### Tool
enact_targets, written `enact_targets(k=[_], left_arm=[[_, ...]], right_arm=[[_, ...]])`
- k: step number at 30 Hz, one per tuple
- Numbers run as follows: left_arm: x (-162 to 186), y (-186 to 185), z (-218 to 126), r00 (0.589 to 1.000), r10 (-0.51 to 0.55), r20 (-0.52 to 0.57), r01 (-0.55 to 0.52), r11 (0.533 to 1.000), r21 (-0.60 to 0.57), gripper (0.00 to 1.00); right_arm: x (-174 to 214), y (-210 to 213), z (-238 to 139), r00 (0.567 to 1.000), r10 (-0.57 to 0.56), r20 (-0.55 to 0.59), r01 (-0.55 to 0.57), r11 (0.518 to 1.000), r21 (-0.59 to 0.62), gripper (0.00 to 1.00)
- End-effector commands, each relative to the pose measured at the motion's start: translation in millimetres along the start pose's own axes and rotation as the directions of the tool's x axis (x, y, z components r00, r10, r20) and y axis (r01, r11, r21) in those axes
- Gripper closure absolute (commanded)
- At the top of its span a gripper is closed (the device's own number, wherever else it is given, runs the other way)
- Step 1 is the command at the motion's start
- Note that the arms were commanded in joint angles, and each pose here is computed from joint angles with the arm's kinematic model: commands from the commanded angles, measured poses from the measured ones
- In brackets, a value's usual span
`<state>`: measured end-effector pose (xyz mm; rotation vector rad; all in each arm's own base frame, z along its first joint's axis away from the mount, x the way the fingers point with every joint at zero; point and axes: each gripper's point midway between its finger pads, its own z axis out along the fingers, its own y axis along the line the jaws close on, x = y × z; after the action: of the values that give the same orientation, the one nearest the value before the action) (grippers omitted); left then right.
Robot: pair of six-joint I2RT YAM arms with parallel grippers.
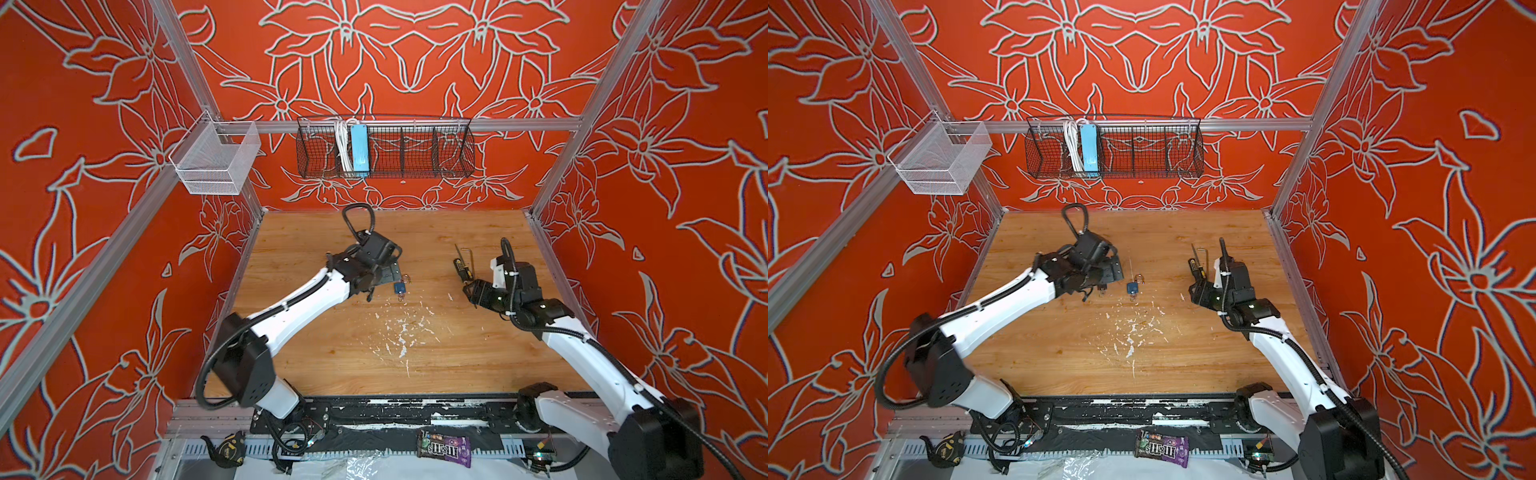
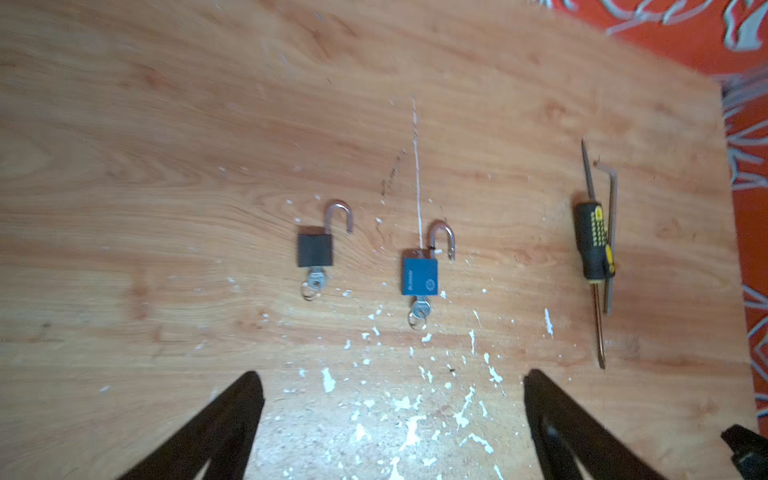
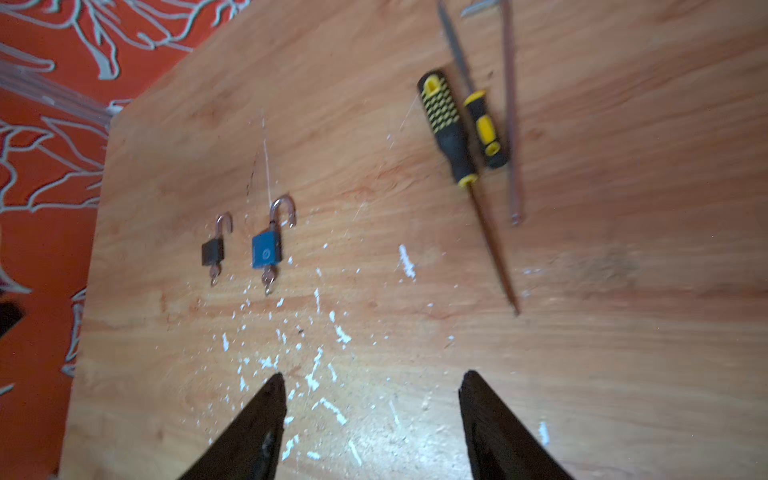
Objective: Unlock with the key
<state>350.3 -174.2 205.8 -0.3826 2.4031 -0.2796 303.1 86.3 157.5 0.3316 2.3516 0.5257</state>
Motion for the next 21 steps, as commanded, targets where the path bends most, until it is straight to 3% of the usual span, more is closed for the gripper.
enact_targets(k=[1, 5, 8, 10, 11, 13, 18, 21], left_arm=[[-25, 65, -21, 0.992, -0.005, 0.124, 0.022, 0.99, -0.138, 0.02], [-39, 158, -52, 0.955, -0.006, 0.296, 0.116, 0.927, -0.356, 0.02], [-34, 218, -58, 0.927, -0.015, 0.376, 0.194, 0.876, -0.442, 0.02], [-26, 252, -57, 0.902, -0.019, 0.431, 0.245, 0.844, -0.476, 0.02], [-23, 262, -54, 0.894, -0.02, 0.447, 0.26, 0.837, -0.482, 0.02], [-16, 276, -43, 0.881, 0.007, 0.473, 0.257, 0.833, -0.491, 0.02], [-11, 264, -2, 0.841, 0.118, 0.528, 0.121, 0.91, -0.397, 0.02], [-7, 255, 21, 0.865, 0.142, 0.481, 0.052, 0.928, -0.368, 0.02]], right_arm=[[-41, -32, -22, 0.985, -0.067, 0.159, 0.036, 0.981, 0.192, 0.3], [-69, -75, -35, 0.949, -0.108, 0.295, -0.016, 0.921, 0.388, 0.24], [-81, -107, -37, 0.923, -0.163, 0.35, -0.048, 0.852, 0.522, 0.16], [-86, -126, -33, 0.914, -0.206, 0.348, -0.042, 0.807, 0.589, 0.03], [-86, -133, -31, 0.915, -0.217, 0.341, -0.042, 0.788, 0.614, 0.03], [-88, -142, -23, 0.909, -0.25, 0.334, -0.028, 0.763, 0.646, 0.03], [-85, -147, 2, 0.874, -0.349, 0.338, 0.058, 0.766, 0.64, 0.03], [-77, -151, 18, 0.875, -0.328, 0.356, 0.055, 0.798, 0.6, 0.03]])
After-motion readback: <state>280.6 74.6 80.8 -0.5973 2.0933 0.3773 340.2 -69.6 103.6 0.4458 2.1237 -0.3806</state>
